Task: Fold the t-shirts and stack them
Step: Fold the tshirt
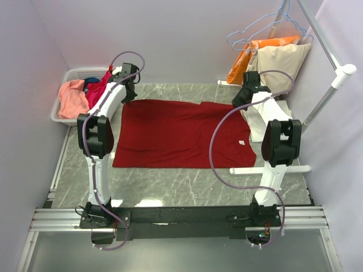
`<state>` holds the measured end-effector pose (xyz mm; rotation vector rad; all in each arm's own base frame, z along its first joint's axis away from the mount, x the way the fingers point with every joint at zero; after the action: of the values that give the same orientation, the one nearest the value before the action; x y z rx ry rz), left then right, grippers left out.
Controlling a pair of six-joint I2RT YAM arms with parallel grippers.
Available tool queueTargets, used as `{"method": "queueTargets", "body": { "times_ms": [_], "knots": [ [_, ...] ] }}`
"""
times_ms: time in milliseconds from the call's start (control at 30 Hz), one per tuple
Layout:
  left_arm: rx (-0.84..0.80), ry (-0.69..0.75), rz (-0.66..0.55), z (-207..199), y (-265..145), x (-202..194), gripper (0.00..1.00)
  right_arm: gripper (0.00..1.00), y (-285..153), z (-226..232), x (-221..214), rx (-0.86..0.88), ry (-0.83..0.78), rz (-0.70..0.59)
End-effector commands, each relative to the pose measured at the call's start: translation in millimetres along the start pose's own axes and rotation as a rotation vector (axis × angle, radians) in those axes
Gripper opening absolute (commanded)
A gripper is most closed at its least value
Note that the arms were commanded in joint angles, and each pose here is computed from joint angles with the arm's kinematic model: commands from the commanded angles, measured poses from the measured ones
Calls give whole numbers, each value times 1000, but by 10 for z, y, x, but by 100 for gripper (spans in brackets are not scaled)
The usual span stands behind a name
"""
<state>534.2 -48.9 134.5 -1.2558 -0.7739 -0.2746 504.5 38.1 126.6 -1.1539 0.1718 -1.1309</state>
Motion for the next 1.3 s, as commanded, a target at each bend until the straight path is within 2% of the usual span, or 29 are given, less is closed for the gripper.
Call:
{"method": "queueTargets", "body": {
  "times_ms": [0, 333, 533, 800, 900, 933, 967, 1100, 1167, 1267],
  "knots": [
    [78, -5, 1, 180, -295, -11, 1, 0, -357, 28, 192, 57, 4, -85],
    [240, 11, 148, 579, -410, -691, 1, 0, -477, -332, -109, 18, -17, -31],
    [307, 2, 185, 773, -490, -924, 1, 0, -422, -561, -344, -27, -23, 33],
    [323, 4, 229, 831, -475, -1139, 1, 0, -365, -859, -602, -92, -18, 94],
    [335, 7, 266, 877, -485, -1290, 6, 0, -368, -955, -655, -130, -20, 108],
    [341, 11, 284, 913, -494, -1381, 13, 0, -389, -991, -676, -151, -19, 112],
    [344, 9, 294, 923, -496, -1428, 17, 3, -397, -1012, -692, -159, -18, 117],
    [376, 0, 340, 1024, -581, -1600, 23, 29, -494, -1100, -710, -196, -10, 101],
    [399, -10, 357, 1087, -625, -1693, 25, 33, -537, -1185, -730, -231, 3, 93],
    [406, -16, 357, 1141, -667, -1759, 25, 34, -607, -1218, -749, -235, 12, 82]
  ]
}}
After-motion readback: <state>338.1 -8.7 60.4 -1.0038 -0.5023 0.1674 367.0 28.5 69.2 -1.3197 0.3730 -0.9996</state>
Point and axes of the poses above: each gripper's point midway between its finger pads, its own y axis out along the fingers, its own z axis along the line the jaws close on, x = y × z, the point moved 1 cm from there along -y, back along the fingers, and after that the axes turned 14 degrees about y, right-handed, at the moved point
